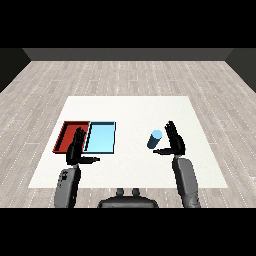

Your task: Pick the blue can and put it in the blue box

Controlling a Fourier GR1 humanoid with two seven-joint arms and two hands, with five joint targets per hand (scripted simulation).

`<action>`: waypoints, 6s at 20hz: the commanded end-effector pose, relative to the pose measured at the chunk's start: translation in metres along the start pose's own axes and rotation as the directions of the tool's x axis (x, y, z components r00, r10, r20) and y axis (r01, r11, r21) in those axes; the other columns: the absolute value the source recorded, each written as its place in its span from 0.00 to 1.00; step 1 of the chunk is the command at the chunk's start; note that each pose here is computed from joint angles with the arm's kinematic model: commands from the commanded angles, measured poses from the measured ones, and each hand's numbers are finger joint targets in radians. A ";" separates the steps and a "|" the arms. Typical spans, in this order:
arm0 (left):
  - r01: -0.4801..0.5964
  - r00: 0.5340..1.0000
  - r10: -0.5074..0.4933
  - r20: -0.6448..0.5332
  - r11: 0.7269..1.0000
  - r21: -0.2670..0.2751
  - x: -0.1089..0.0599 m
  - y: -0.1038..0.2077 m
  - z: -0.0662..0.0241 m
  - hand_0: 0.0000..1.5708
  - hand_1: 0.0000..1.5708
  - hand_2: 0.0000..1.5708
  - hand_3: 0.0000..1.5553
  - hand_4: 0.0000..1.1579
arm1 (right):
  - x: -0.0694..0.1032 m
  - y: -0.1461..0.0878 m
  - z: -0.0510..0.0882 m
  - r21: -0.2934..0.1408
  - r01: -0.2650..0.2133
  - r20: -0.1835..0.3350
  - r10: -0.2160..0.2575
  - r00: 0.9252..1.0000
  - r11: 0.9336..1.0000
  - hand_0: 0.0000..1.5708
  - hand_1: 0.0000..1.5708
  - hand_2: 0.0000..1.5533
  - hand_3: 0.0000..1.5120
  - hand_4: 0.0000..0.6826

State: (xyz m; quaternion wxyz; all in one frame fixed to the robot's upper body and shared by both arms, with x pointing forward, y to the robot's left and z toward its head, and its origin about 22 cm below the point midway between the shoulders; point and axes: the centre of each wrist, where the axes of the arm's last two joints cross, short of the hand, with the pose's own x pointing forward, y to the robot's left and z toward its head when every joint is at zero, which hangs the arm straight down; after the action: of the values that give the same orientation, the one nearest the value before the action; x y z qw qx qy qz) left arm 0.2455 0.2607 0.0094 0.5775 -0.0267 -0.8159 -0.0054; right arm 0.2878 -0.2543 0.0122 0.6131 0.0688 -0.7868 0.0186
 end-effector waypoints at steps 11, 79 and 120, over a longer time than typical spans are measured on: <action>-0.021 1.000 0.021 0.015 1.000 -0.012 0.003 0.004 -0.0025 0.00 0.00 0.00 0.00 0.00 | -0.033 -0.027 0.005 -0.092 0.010 -0.058 -0.015 0.998 0.996 0.00 0.00 0.00 0.00 0.00; -0.189 0.977 0.174 -0.124 0.974 -0.123 0.000 -0.063 -0.0162 0.00 0.00 0.00 0.00 0.00 | 0.011 0.096 -0.045 -0.003 -0.060 0.043 0.060 0.997 0.998 0.95 0.95 0.94 0.95 0.93; -0.190 0.959 0.132 -0.250 0.957 -0.221 -0.034 -0.158 -0.0389 0.00 0.00 0.00 0.00 0.00 | 0.026 0.175 -0.051 0.176 -0.075 0.102 0.057 0.993 0.982 0.91 0.91 0.94 0.94 0.91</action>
State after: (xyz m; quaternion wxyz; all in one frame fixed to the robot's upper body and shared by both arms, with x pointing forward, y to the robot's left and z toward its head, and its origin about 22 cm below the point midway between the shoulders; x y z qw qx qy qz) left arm 0.2894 0.0971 -0.0035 0.6642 -0.1540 -0.7285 -0.0657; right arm 0.3132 -0.0938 0.0589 0.5636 0.0997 -0.8142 0.0971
